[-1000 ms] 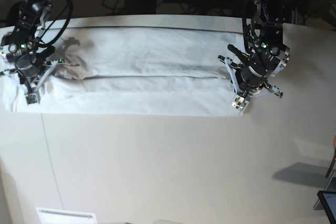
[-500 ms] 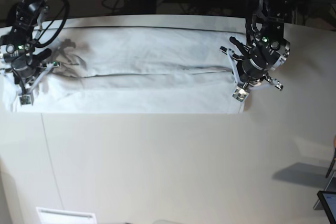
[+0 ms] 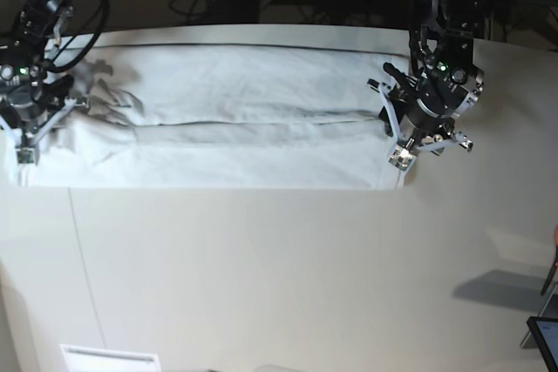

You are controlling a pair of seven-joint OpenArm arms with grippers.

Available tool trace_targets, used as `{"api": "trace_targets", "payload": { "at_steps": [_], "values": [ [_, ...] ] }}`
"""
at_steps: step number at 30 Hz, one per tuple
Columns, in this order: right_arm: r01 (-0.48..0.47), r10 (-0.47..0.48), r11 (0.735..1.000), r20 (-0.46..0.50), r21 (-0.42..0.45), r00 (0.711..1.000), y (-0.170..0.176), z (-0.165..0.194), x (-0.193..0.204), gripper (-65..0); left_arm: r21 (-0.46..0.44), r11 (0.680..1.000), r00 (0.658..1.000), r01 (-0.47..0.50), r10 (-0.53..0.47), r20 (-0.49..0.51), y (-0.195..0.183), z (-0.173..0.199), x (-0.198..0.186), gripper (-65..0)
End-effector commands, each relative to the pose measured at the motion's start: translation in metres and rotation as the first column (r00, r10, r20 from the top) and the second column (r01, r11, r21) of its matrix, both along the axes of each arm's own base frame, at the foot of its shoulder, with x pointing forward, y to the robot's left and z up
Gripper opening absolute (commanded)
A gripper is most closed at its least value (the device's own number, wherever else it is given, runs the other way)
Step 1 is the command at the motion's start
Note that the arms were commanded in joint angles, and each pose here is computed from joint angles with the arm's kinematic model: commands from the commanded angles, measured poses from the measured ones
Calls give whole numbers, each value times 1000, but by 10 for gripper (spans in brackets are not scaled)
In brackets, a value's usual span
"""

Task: Fold the T-shirt properly

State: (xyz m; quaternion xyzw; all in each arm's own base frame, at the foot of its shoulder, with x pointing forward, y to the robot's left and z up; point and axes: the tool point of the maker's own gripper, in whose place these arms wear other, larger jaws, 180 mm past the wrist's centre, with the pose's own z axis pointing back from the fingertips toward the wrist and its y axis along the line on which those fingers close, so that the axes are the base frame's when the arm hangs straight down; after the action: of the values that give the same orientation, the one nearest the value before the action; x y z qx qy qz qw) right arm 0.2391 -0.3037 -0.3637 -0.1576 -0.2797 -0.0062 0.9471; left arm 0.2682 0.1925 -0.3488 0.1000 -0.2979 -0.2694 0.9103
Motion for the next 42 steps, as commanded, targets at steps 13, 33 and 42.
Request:
{"api": "trace_targets", "payload": {
  "at_steps": [13,33,42],
  "values": [
    [153,-148,987,93,-45,985,-50,29,-9,-373,-411,911,943,28,111,312,1,68,20,-401],
    [-91,62,992,285,91,957,1,4,37,-646,-522,821,869,233,65,491,-98,6,17,-650],
    [-41,-29,964,257,264,966,6,-62,22,-647,-544,835,899,85,172,403,-66,-62,2,-650]
  ]
}}
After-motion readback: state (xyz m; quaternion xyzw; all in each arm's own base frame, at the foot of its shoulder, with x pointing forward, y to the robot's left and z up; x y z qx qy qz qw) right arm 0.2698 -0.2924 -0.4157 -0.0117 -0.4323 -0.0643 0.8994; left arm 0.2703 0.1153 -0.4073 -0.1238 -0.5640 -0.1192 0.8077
